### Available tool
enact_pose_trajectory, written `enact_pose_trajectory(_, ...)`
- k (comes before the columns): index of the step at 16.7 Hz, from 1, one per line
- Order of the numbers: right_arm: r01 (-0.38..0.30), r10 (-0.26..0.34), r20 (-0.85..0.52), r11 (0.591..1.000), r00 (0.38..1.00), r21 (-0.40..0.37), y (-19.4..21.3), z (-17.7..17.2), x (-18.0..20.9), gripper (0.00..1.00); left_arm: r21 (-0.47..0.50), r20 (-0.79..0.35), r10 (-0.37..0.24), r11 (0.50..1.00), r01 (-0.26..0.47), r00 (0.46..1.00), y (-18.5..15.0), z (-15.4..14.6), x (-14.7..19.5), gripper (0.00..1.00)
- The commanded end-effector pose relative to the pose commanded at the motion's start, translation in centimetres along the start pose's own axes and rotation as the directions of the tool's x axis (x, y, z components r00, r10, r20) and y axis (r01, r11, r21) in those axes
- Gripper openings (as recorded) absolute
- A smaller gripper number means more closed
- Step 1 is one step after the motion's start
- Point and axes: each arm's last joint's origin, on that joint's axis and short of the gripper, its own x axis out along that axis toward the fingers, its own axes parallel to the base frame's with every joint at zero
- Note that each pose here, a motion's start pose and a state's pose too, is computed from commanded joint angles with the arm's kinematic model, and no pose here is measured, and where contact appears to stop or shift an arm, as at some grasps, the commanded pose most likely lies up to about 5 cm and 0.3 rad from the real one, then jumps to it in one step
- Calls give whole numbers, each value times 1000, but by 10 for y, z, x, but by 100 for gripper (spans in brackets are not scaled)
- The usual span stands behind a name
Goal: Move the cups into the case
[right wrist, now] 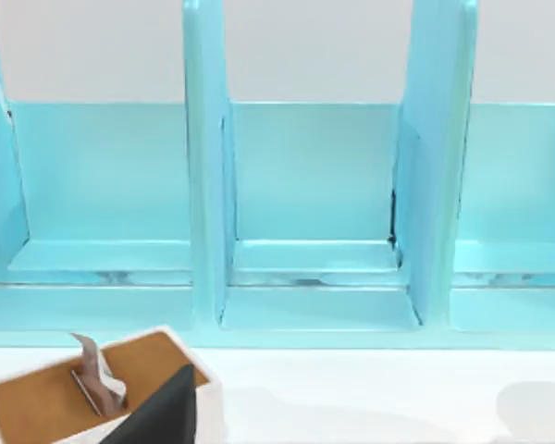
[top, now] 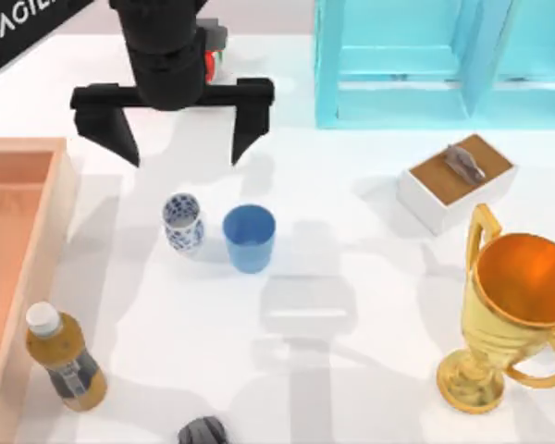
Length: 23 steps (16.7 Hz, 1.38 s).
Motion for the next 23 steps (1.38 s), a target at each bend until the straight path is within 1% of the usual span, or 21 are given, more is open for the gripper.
enact_pose_trajectory(2, 0, 0, 0, 1000, 1000, 0, 0, 0, 0, 100, 1, -24, 11, 1000, -11, 1000, -5, 3, 7, 100)
enact_pose_trajectory(9, 0, 0, 0, 1000, 1000, 0, 0, 0, 0, 100, -1, -26, 12, 1000, -12, 1000, -4, 5, 12, 100)
enact_pose_trajectory(11, 0, 0, 0, 1000, 1000, 0, 0, 0, 0, 100, 1, -30, 14, 1000, -14, 999, -5, 5, 28, 100)
enact_pose_trajectory(15, 0, 0, 0, 1000, 1000, 0, 0, 0, 0, 100, 1, -17, 8, 1000, -8, 1000, -6, 5, 79, 100)
enact_pose_trajectory(17, 0, 0, 0, 1000, 1000, 0, 0, 0, 0, 100, 1, -23, 10, 1000, -10, 1000, -5, 2, 99, 100)
enact_pose_trajectory(19, 0, 0, 0, 1000, 1000, 0, 0, 0, 0, 100, 1, -26, 12, 1000, -12, 1000, -4, 1, 107, 100)
enact_pose_trajectory(22, 0, 0, 0, 1000, 1000, 0, 0, 0, 0, 100, 1, -26, 12, 1000, -12, 1000, -4, 1, 107, 100)
enact_pose_trajectory(23, 0, 0, 0, 1000, 1000, 0, 0, 0, 0, 100, 1, -26, 12, 1000, -12, 1000, -4, 1, 107, 92)
